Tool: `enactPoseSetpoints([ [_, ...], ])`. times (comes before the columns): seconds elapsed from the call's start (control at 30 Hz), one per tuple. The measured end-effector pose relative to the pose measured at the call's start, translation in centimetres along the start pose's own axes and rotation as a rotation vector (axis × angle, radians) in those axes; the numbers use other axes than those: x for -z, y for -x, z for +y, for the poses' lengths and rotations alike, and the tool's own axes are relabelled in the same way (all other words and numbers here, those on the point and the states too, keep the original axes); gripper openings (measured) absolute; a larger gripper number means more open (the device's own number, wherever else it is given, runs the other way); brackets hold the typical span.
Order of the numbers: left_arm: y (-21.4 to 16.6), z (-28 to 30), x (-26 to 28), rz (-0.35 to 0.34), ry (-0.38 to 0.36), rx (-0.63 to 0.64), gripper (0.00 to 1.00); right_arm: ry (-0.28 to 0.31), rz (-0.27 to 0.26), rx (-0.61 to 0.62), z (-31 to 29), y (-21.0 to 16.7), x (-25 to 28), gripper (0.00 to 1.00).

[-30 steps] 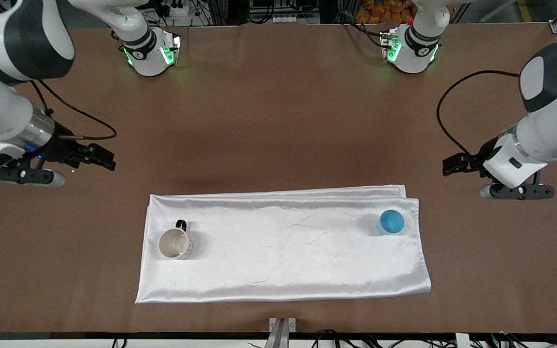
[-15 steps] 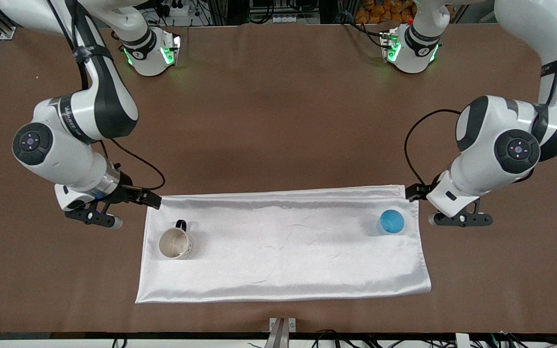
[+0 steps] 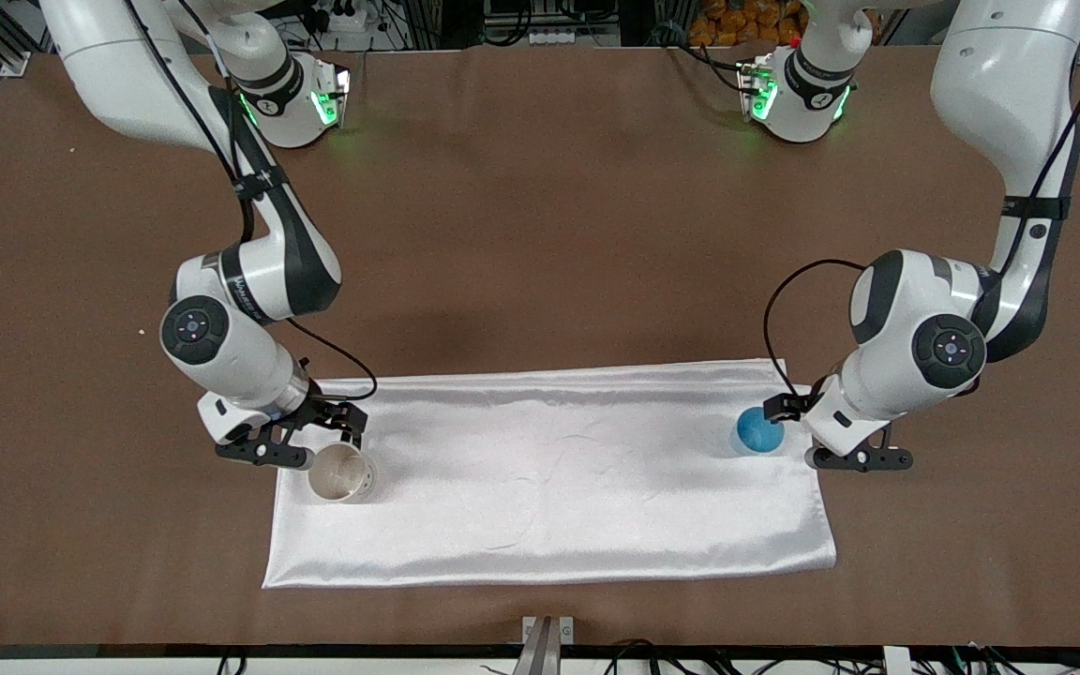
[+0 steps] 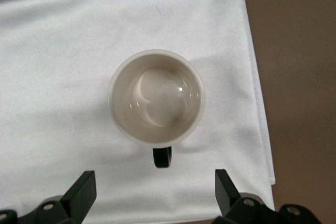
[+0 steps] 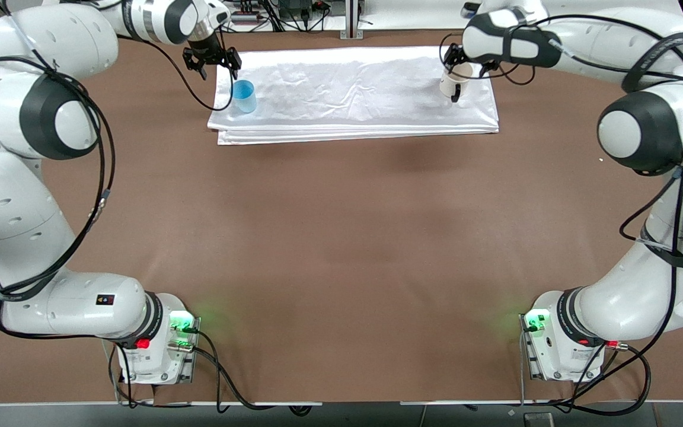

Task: Place blue cup into white mug on table

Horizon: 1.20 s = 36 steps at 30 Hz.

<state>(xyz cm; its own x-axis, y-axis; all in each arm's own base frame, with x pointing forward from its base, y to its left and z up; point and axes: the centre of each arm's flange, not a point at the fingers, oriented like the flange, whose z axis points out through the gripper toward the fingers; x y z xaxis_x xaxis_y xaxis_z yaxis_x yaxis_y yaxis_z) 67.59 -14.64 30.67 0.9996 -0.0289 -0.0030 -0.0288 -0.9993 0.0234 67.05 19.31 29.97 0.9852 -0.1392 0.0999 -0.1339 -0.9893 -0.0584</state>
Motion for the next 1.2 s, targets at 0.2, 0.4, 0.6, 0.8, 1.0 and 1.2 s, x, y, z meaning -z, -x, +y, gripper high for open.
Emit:
enactPoseSetpoints([
  [0.2,-0.4,-0.1,-3.2,0.001,0.013,0.004,1.0,0.006,-0.006,0.004,0.0,0.1,-1.6,1.0],
  [0.4,-0.4,0.1,-4.8,-0.008,0.017,0.034,1.0,0.004,-0.001,0.003,0.1,0.0,-2.9,1.0],
  [0.6,-0.4,0.4,-5.1,-0.004,0.004,0.032,0.96,-0.003,0.01,0.003,0.1,0.1,-5.0,1.0],
  [0.8,-0.4,0.4,-5.5,0.003,-0.003,0.029,0.68,-0.006,0.011,0.009,-0.3,0.4,-6.7,1.0],
  [1.0,-0.4,0.4,-5.7,0.003,-0.003,0.032,0.38,-0.005,0.01,0.013,-0.4,0.6,-7.5,1.0],
  [1.2,-0.4,0.5,-5.7,0.004,-0.002,0.032,0.06,-0.006,0.02,0.013,-0.3,0.2,-7.8,1.0],
])
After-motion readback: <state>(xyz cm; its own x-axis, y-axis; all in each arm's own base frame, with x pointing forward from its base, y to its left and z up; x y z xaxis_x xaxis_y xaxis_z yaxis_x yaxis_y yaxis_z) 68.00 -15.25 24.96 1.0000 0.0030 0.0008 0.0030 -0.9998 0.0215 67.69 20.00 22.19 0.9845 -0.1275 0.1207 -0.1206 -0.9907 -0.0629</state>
